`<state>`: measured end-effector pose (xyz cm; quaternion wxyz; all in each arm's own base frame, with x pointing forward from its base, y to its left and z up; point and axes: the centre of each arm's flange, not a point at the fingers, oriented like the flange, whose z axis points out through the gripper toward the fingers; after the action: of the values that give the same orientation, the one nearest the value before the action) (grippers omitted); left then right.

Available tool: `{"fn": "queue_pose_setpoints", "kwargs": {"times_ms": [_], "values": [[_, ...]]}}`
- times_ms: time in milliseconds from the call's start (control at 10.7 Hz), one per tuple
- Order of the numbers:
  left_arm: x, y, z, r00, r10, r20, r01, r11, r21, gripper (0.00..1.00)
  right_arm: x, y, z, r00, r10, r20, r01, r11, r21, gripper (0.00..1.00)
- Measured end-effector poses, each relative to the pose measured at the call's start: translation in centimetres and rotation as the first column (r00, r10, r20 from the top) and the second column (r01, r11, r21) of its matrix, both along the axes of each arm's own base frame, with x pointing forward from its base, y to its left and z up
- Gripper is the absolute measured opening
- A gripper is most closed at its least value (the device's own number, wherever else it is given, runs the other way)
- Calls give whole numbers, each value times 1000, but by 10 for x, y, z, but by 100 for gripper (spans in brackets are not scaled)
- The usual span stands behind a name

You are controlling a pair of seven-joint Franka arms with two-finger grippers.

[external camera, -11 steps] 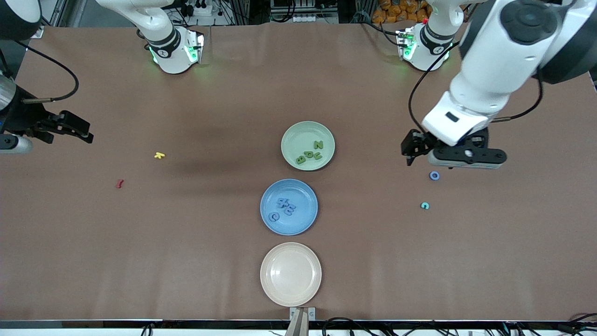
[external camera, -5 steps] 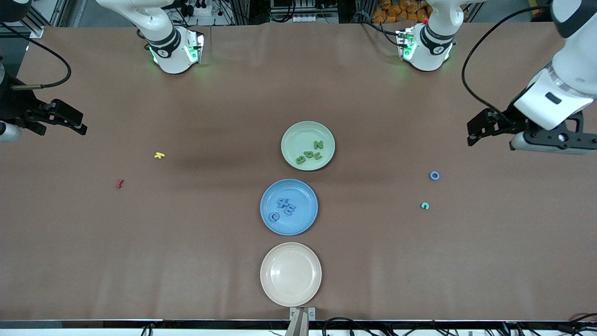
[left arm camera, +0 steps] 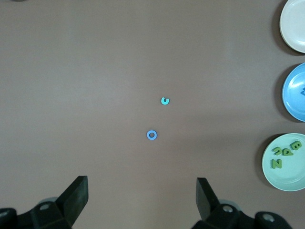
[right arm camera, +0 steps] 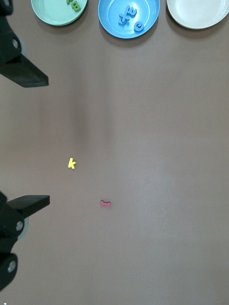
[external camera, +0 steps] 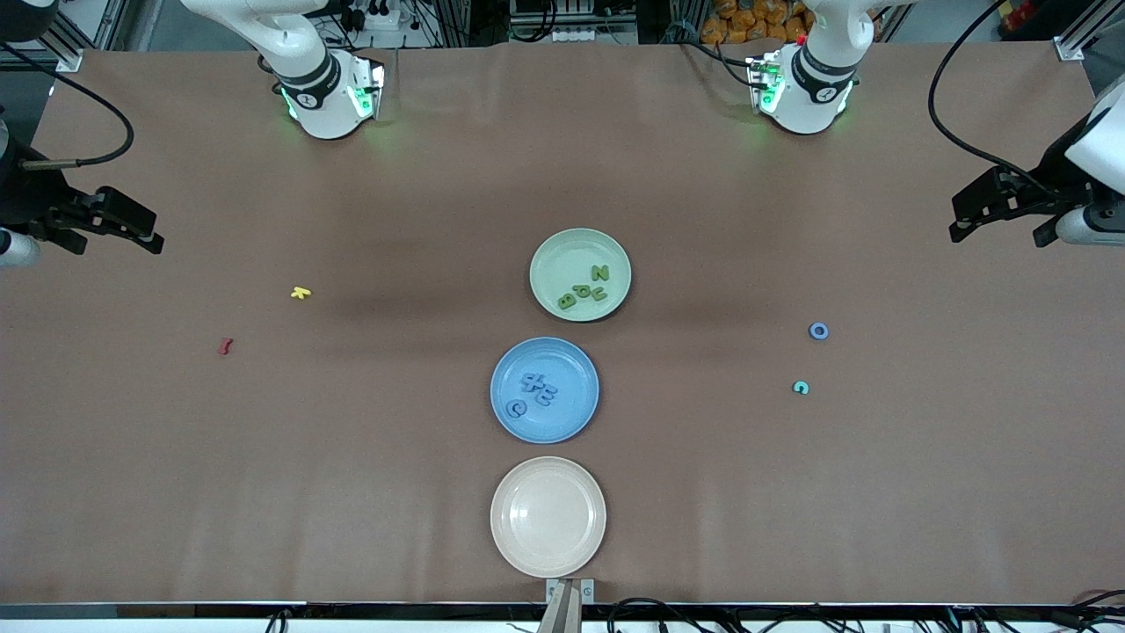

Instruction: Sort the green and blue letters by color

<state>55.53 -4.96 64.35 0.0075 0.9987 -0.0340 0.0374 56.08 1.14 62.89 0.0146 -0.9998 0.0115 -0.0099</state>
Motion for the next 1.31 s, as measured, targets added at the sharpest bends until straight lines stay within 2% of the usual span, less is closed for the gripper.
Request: {"fn": "queue_pose_setpoints", "kwargs": {"times_ms": [1311], "values": [[-14, -23, 19, 998, -52, 31, 52, 999, 6, 100, 0, 2, -2, 1000, 3, -4, -3, 1000, 0, 100]]}}
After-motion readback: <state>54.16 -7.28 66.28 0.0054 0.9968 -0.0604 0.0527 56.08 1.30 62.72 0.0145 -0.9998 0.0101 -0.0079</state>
